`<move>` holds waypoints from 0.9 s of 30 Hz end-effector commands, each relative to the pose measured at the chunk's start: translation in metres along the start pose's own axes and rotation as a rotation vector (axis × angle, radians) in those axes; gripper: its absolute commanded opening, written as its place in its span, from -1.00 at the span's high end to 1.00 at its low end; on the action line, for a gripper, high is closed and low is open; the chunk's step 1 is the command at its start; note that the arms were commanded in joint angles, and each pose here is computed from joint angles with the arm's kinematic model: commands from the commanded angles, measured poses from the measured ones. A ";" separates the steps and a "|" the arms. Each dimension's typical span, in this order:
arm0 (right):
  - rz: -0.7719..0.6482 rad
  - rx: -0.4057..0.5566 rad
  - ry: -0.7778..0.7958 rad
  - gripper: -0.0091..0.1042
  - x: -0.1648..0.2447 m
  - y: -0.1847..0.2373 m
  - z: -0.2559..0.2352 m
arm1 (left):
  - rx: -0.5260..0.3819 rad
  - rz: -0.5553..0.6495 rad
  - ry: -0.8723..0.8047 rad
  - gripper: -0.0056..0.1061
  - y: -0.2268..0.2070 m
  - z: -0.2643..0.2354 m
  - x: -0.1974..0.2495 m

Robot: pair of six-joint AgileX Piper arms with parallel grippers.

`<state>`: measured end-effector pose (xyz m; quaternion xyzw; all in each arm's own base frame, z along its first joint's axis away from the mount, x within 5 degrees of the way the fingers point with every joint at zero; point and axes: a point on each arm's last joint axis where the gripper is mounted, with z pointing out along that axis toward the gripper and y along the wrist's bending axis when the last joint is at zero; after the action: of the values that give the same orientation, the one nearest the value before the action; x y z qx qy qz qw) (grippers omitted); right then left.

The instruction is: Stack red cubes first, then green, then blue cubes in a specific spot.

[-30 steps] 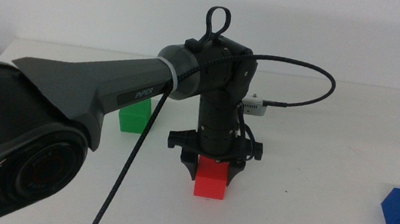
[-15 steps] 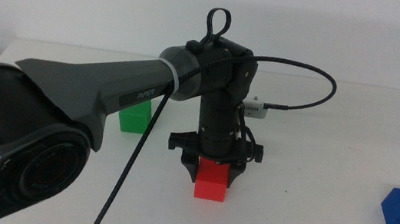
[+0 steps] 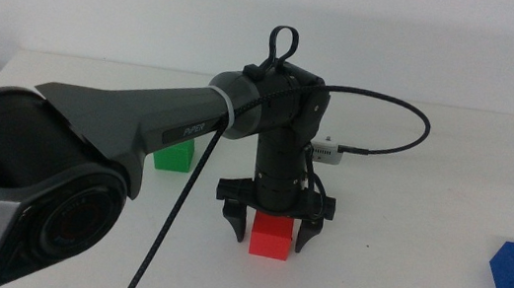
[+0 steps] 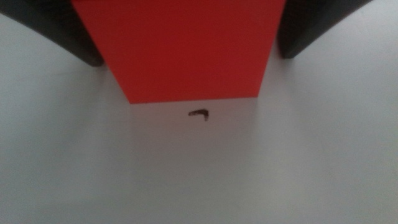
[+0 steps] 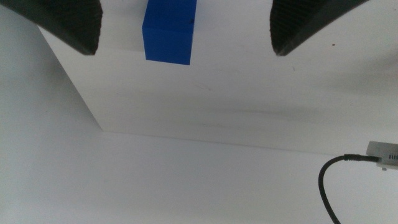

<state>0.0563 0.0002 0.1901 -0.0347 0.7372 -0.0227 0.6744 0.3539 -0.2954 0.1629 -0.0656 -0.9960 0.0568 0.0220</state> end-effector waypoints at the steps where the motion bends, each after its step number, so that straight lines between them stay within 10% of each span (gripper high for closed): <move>1: -0.017 0.006 -0.103 -0.83 -0.011 -0.001 -0.002 | 0.042 0.012 -0.056 -0.78 -0.005 -0.040 0.006; 27: -0.017 0.006 -0.102 -0.83 -0.011 -0.001 -0.002 | 0.009 -0.004 -0.476 -0.78 0.066 -0.222 0.050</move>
<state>0.0563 0.0002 0.1901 -0.0347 0.7372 -0.0227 0.6744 0.3391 -0.2201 0.3425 -0.0568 -0.9764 0.0877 -0.1890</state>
